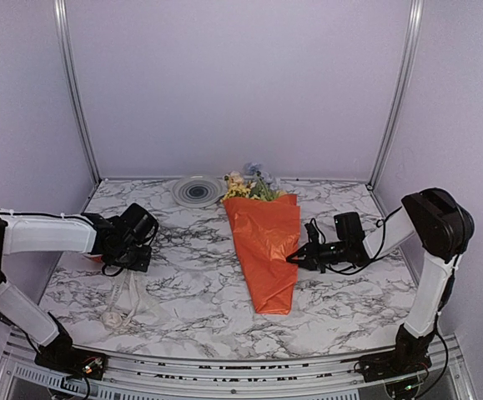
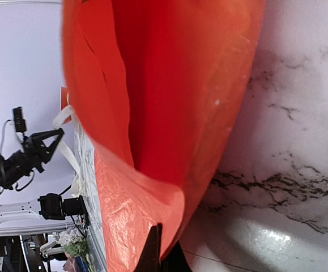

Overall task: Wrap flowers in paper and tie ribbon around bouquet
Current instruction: Pick up the ribbon from the corner of the board, then place the ribbon at the center of the board.

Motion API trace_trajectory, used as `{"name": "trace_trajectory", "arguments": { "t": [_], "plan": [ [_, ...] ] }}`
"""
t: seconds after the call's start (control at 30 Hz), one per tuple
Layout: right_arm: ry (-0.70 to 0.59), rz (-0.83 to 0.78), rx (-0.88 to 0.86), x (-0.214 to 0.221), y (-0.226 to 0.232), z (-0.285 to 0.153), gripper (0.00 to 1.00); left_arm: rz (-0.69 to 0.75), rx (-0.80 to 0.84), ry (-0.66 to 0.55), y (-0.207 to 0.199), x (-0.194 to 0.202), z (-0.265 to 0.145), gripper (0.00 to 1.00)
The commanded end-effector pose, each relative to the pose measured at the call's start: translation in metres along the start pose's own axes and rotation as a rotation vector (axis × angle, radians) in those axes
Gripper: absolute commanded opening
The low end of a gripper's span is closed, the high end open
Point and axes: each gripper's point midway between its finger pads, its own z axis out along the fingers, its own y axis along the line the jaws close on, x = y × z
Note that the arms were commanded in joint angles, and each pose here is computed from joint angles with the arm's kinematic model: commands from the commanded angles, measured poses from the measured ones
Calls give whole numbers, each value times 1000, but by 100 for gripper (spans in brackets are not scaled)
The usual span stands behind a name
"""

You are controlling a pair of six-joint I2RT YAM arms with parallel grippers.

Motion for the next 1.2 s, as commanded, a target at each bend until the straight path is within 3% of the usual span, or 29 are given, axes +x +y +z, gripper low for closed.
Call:
{"name": "trace_trajectory", "arguments": {
  "t": [0.0, 0.17, 0.27, 0.37, 0.5, 0.67, 0.77, 0.87, 0.93, 1.07, 1.17],
  "plan": [
    [-11, -46, -13, -8, 14, -1, 0, -65, 62, -367, 15, -106, -102, 0],
    [-10, -43, -3, -9, 12, -1, 0, -135, 59, -807, 58, -182, -247, 0],
    [-11, -39, 1, -9, 12, -1, 0, -66, 212, -964, 38, -194, -306, 0],
    [-13, -37, 2, -10, 12, -1, 0, 127, 517, -973, -27, -185, -326, 0],
    [-12, -41, 10, -12, 12, 0, 0, 512, 1038, -840, -136, -120, -341, 0],
    [-7, -44, 28, -12, 11, -1, 0, 765, 1288, -825, -179, -60, -372, 0],
    [-7, -43, 27, -13, 11, 0, 0, 807, 1256, -809, -179, -52, -361, 0],
    [-9, -42, 28, -13, 10, 0, 0, 795, 1099, -750, -175, -52, -319, 0],
    [-8, -41, 26, -14, 11, 0, 0, 778, 983, -646, -175, -48, -277, 0],
    [-12, -49, 14, -18, 20, -2, 0, 832, 878, -323, -191, -11, -193, 0],
    [-22, -71, 2, -25, 33, -6, 0, 859, 763, -192, -190, 4, -144, 0]
  ]
}}
